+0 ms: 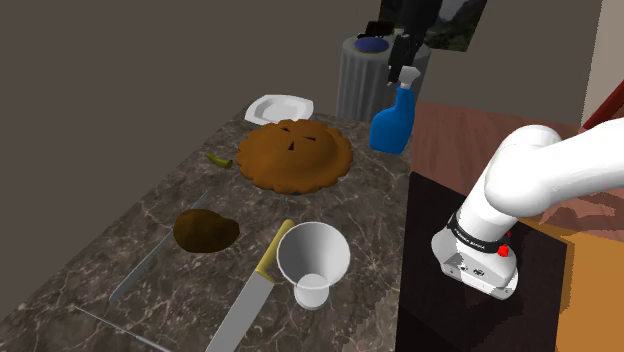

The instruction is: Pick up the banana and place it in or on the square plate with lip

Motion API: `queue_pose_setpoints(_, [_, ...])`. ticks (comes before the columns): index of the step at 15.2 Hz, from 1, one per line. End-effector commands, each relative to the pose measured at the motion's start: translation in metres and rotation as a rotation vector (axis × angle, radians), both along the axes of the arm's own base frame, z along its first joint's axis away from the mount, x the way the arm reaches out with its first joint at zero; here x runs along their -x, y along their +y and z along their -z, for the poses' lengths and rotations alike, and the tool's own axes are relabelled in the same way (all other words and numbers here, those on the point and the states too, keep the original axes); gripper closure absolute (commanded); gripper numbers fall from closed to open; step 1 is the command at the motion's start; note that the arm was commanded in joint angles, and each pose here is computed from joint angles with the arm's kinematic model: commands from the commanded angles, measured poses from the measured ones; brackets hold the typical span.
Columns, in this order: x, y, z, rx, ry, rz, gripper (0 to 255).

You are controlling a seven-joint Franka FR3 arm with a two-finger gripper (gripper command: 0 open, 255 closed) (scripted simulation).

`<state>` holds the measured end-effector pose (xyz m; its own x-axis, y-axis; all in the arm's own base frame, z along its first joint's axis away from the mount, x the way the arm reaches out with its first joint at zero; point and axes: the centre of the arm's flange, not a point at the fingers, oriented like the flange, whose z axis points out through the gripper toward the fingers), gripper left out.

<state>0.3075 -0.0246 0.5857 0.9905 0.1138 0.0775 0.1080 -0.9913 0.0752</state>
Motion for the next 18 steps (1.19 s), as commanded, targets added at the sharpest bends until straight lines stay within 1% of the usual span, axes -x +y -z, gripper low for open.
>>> queue_pose_setpoints(1, [0.000,0.000,0.000,0.000,0.000,0.000,0])
queue_pose_setpoints(18, [-0.125,0.159,0.077,-0.040,-0.027,-0.061,0])
